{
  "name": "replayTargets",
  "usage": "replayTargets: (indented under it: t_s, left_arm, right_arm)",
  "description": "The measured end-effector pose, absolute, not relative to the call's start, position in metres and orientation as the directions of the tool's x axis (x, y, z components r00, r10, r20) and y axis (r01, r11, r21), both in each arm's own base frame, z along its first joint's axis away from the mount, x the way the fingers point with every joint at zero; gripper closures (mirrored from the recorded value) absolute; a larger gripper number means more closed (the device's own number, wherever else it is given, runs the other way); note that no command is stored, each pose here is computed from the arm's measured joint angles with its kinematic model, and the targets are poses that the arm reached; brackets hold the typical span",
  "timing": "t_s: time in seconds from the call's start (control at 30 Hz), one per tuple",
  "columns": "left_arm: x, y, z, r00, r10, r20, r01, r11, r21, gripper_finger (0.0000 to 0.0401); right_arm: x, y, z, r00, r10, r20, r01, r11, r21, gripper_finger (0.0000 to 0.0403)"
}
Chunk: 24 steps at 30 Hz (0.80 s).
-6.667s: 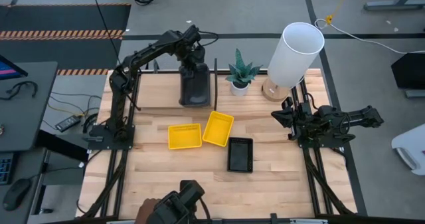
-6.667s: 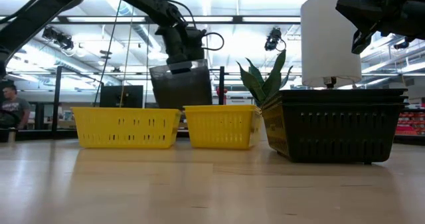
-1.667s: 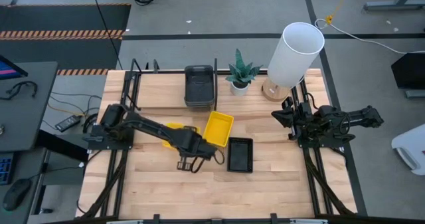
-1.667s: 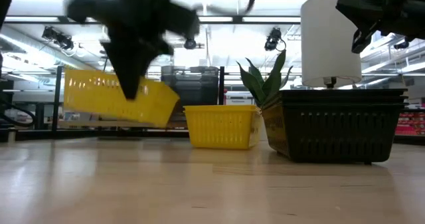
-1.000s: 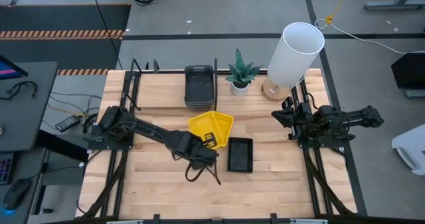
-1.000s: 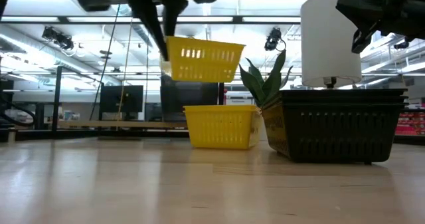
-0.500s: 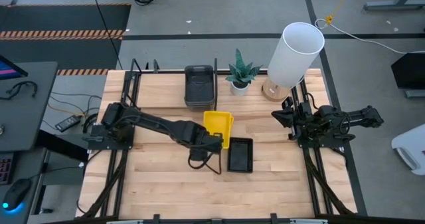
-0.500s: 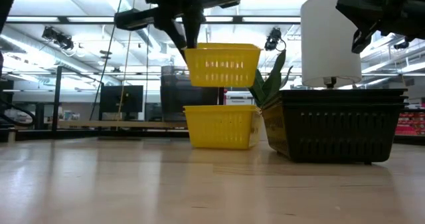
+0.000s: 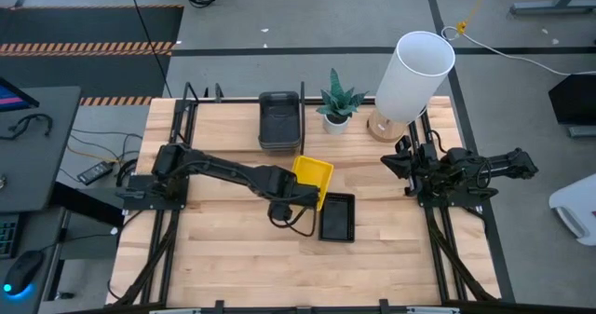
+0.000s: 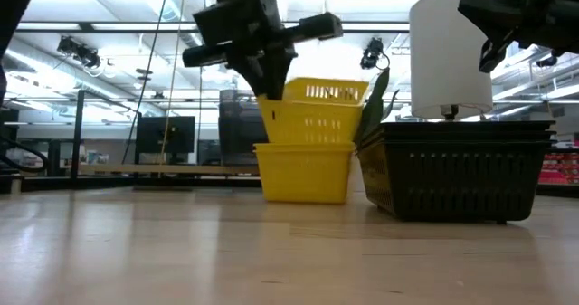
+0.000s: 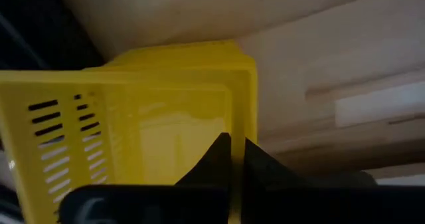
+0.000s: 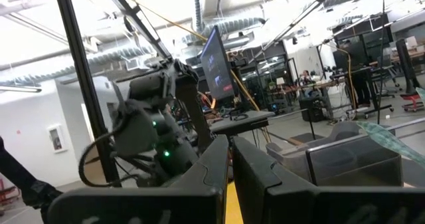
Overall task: Stack baskets on shelf by color
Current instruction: Stack the yellow bin on the stacked yellow bins
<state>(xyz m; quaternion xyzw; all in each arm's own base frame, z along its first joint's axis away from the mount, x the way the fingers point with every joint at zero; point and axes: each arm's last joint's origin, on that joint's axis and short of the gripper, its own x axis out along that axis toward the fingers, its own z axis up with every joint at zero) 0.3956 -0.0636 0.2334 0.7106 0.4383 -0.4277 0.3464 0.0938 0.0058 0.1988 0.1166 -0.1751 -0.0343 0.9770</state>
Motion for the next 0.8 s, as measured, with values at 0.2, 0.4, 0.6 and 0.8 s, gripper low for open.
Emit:
replayTargets:
  t_s: [0.2, 0.4, 0.6, 0.8]
  left_arm:
    - [0.399, -0.065, 0.227, 0.240, 0.231, -0.943, 0.919, -0.368, 0.144, 0.0394]
    - [0.404, -0.074, 0.225, 0.266, 0.088, -0.960, 0.932, -0.278, 0.233, 0.0394]
    - [0.405, -0.078, 0.225, 0.273, 0.023, -0.962, 0.949, -0.173, 0.265, 0.0384]
    - [0.406, -0.080, 0.219, 0.265, 0.042, -0.963, 0.962, -0.082, 0.261, 0.0316]
  right_arm:
    - [0.094, 0.006, 0.199, 0.936, -0.113, 0.333, 0.032, 0.970, 0.242, 0.0376]
    - [0.094, 0.006, 0.199, 0.936, -0.115, 0.333, 0.033, 0.970, 0.242, 0.0376]
    - [0.094, 0.006, 0.199, 0.936, -0.115, 0.332, 0.034, 0.970, 0.242, 0.0376]
    - [0.094, 0.006, 0.199, 0.936, -0.116, 0.332, 0.034, 0.970, 0.242, 0.0376]
